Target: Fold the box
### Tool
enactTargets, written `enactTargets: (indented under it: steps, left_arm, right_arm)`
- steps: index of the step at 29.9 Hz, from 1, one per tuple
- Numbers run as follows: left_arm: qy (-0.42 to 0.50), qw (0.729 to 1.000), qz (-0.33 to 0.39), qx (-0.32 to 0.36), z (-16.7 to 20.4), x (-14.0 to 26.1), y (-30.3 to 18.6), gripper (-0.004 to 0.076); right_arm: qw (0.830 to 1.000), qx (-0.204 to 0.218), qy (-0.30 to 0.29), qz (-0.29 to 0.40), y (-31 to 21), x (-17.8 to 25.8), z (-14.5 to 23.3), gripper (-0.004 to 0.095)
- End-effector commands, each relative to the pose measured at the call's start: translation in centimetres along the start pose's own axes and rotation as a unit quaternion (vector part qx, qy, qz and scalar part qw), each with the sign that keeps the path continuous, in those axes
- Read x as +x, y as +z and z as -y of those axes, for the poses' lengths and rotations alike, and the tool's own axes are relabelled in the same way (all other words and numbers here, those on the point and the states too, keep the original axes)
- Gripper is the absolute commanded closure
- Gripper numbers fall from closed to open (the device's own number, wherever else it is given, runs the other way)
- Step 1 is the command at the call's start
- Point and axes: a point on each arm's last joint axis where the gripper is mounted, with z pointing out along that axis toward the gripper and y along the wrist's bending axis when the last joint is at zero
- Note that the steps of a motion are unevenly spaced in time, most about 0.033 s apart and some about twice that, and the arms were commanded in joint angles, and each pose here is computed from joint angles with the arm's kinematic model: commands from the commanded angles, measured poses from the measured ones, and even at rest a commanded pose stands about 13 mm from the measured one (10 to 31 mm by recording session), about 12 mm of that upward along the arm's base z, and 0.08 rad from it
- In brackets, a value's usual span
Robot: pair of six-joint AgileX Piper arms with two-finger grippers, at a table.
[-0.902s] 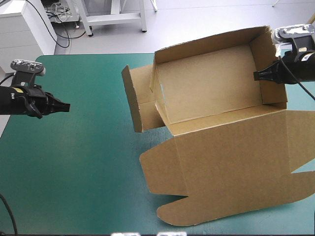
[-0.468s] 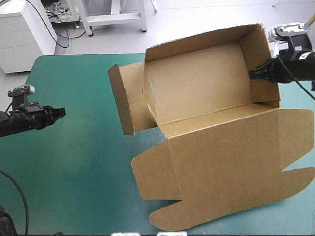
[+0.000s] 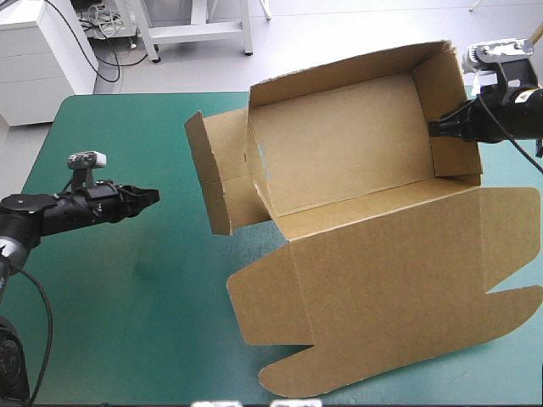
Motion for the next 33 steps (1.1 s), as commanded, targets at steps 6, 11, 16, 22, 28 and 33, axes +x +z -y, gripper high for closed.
enactTargets:
  steps: [6, 11, 16, 22, 28, 33]
  left_arm:
    - [0.011, 0.996, -0.011, 0.085, 2.7, -0.2, 3.6, 0.0162]
    - [-0.007, 0.982, 0.018, 0.186, 3.9, -0.5, 4.2, 0.0154]
    - [-0.012, 0.962, 0.058, 0.267, 5.1, -1.2, 3.6, 0.0154]
    - [-0.008, 0.949, 0.078, 0.306, 5.8, -1.5, 3.1, 0.0154]
    - [-0.007, 0.944, 0.095, 0.317, 6.8, -2.0, 2.4, 0.0151]
    - [0.027, 0.934, 0.105, 0.34, 9.5, -2.5, 1.4, 0.0151]
  right_arm:
    - [0.996, -0.035, 0.008, 0.078, -2.4, -1.3, -1.4, 0.093]
    - [0.996, -0.038, 0.009, 0.079, -2.4, -1.3, -1.5, 0.093]
    - [0.996, -0.038, 0.009, 0.079, -2.4, -1.3, -1.5, 0.093]
    - [0.997, -0.028, 0.005, 0.075, -2.4, -1.2, -1.3, 0.0929]
    - [0.997, -0.026, -0.002, 0.066, -2.0, -1.2, -1.6, 0.0927]
    - [0.998, -0.025, -0.007, 0.06, -0.8, -1.5, -2.5, 0.0927]
